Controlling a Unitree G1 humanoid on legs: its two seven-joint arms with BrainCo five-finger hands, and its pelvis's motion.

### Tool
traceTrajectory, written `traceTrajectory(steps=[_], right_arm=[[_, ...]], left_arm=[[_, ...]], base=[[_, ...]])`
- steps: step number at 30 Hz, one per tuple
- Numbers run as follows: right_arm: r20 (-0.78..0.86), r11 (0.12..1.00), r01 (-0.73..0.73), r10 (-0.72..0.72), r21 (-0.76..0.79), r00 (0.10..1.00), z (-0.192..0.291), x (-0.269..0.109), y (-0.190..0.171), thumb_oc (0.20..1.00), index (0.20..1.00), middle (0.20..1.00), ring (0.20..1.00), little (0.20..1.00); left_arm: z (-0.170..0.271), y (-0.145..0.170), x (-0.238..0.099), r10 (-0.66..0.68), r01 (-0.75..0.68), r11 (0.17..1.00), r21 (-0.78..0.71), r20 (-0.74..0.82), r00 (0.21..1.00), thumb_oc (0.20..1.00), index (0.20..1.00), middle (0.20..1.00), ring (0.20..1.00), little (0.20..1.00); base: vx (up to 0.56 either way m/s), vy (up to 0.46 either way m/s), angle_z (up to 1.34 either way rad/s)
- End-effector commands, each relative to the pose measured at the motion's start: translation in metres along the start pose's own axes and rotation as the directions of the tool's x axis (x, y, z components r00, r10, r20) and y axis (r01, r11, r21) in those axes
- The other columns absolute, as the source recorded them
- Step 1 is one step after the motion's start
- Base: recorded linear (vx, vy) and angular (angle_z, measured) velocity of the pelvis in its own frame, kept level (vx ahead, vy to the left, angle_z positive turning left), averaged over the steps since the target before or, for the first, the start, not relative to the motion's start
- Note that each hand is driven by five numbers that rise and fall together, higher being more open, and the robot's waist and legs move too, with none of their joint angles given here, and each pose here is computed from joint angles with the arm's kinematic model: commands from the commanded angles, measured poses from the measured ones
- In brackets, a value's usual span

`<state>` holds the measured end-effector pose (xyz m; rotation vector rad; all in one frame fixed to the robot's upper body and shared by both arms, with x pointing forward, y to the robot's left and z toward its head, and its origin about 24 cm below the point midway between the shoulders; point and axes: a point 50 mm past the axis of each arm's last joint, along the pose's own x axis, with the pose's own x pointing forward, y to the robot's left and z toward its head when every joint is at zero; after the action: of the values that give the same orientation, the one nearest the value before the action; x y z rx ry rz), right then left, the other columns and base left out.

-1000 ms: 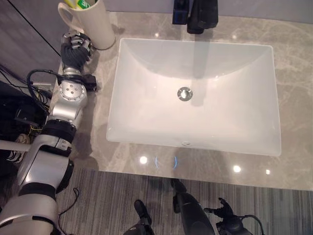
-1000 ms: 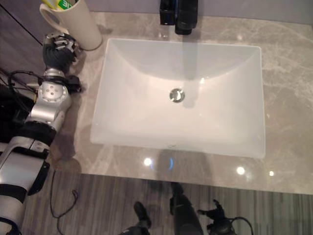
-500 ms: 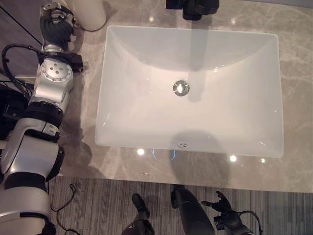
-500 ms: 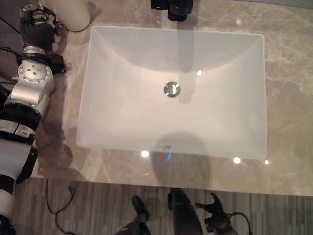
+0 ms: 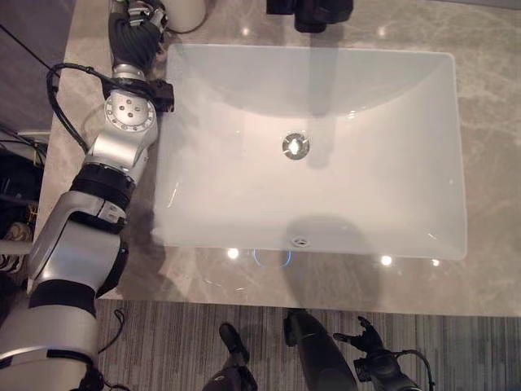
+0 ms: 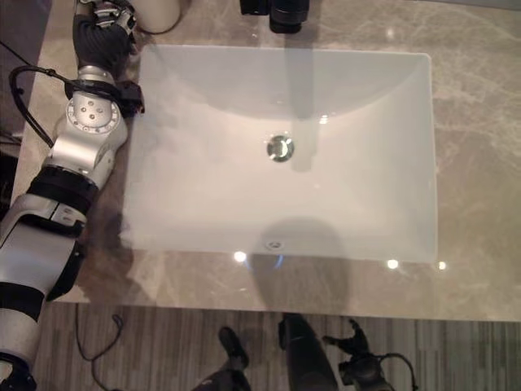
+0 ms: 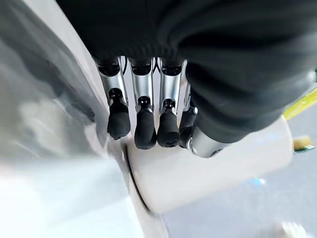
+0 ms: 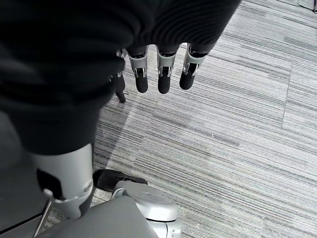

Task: Put brush and paste in cup on sink, flatten towel.

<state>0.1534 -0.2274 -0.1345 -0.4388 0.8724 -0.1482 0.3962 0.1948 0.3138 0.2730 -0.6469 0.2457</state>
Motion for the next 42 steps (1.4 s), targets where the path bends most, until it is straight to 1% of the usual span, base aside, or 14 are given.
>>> traceTrajectory(steps=[1, 7, 8, 9, 10, 15, 18, 24, 27, 29, 32, 35, 38, 42], right_arm=[[0.043, 0.999, 0.039, -0.04, 0.012, 0.998, 0.016, 0.006, -0.009, 1.0, 1.0, 1.0, 1.0, 1.0], [0.04, 0.999, 0.045, -0.045, -0.001, 0.998, 0.015, 0.006, -0.011, 1.0, 1.0, 1.0, 1.0, 1.0], [0.039, 0.999, 0.047, -0.046, -0.004, 0.998, 0.014, 0.006, -0.012, 1.0, 1.0, 1.0, 1.0, 1.0], [0.039, 0.999, 0.046, -0.046, -0.003, 0.998, 0.014, 0.006, -0.012, 1.0, 1.0, 1.0, 1.0, 1.0], [0.034, 0.999, 0.049, -0.049, -0.002, 0.998, 0.012, 0.006, -0.013, 1.0, 1.0, 1.0, 1.0, 1.0], [0.034, 0.999, 0.048, -0.048, 0.002, 0.998, 0.013, 0.006, -0.011, 1.0, 1.0, 1.0, 1.0, 1.0], [0.028, 0.999, 0.049, -0.049, -0.005, 0.998, 0.01, 0.005, -0.011, 1.0, 1.0, 1.0, 1.0, 1.0], [0.06, 0.999, 0.052, -0.053, 0.01, 0.997, 0.018, 0.006, -0.012, 1.0, 1.0, 1.0, 1.0, 1.0], [0.066, 0.998, 0.057, -0.058, 0.018, 0.996, 0.02, 0.007, -0.012, 1.0, 1.0, 1.0, 1.0, 1.0], [0.063, 0.999, 0.053, -0.053, 0.008, 0.997, 0.019, 0.007, -0.012, 1.0, 1.0, 1.0, 1.0, 1.0], [0.055, 0.999, 0.051, -0.052, 0.005, 0.997, 0.016, 0.006, -0.012, 1.0, 1.0, 1.0, 1.0, 1.0], [0.051, 0.998, 0.06, -0.06, 0.014, 0.997, 0.014, 0.006, -0.013, 1.0, 1.0, 1.0, 1.0, 1.0], [0.034, 0.998, 0.064, -0.064, 0.003, 0.997, 0.01, 0.005, -0.014, 1.0, 1.0, 1.0, 1.0, 1.0], [0.015, 0.998, 0.058, -0.057, -0.008, 0.998, 0.003, 0.004, -0.013, 1.0, 1.0, 1.0, 1.0, 1.0]], left_arm=[[0.015, 0.006, 0.007, 0.031, -0.03, 0.999, -0.025, 0.06, 0.998, 0.2, 0.2, 0.2, 0.2, 0.2], [0.021, 0.015, 0.016, 0.071, -0.072, 0.997, 0.015, 0.065, 0.995, 0.2, 0.2, 0.2, 0.2, 0.2], [0.024, 0.022, 0.02, 0.081, -0.086, 0.994, 0.073, 0.07, 0.994, 0.2, 0.2, 0.2, 0.2, 0.2], [0.024, 0.022, 0.02, 0.081, -0.086, 0.994, 0.073, 0.071, 0.994, 0.2, 0.2, 0.2, 0.2, 0.2], [0.028, 0.031, 0.025, 0.104, -0.113, 0.987, 0.117, 0.078, 0.991, 0.2, 0.2, 0.2, 0.2, 0.2], [0.023, 0.045, 0.027, 0.169, -0.176, 0.968, 0.182, 0.051, 0.984, 0.2, 0.2, 0.2, 0.2, 0.2], [0.013, 0.058, 0.025, 0.222, -0.218, 0.944, 0.249, 0.012, 0.975, 0.2, 0.2, 0.2, 0.2, 0.2], [0.013, 0.081, 0.025, 0.308, -0.3, 0.924, 0.235, 0.004, 0.951, 0.2, 0.2, 0.2, 0.2, 0.2], [0.015, 0.092, 0.025, 0.334, -0.325, 0.912, 0.251, 0.01, 0.943, 0.2, 0.2, 0.2, 0.2, 0.2], [0.016, 0.106, 0.025, 0.374, -0.361, 0.895, 0.263, 0.003, 0.928, 0.2, 0.2, 0.2, 0.2, 0.2], [0.02, 0.114, 0.027, 0.394, -0.379, 0.883, 0.277, 0.003, 0.919, 0.2, 0.2, 0.2, 0.2, 0.2], [0.026, 0.128, 0.028, 0.438, -0.42, 0.851, 0.315, 0.016, 0.899, 0.2, 0.2, 0.2, 0.2, 0.2], [0.03, 0.134, 0.03, 0.473, -0.45, 0.83, 0.33, 0.013, 0.881, 0.2, 0.2, 0.2, 0.2, 0.2], [0.03, 0.134, 0.03, 0.47, -0.446, 0.823, 0.351, 0.017, 0.882, 0.2, 0.2, 0.2, 0.2, 0.2]], base=[[0.0, 0.007, -0.05], [0.0, -0.001, -0.01], [0.0, 0.0, 0.0], [0.0, 0.0, 0.0], [0.0, 0.0, 0.0], [0.02, -0.034, -0.05], [0.02, -0.026, -0.09], [0.02, -0.015, -0.03], [0.0, 0.0, 0.0], [0.0, 0.0, 0.0], [0.01, -0.004, -0.02], [0.02, -0.011, -0.04], [0.02, -0.023, -0.01], [0.03, -0.017, -0.01]])
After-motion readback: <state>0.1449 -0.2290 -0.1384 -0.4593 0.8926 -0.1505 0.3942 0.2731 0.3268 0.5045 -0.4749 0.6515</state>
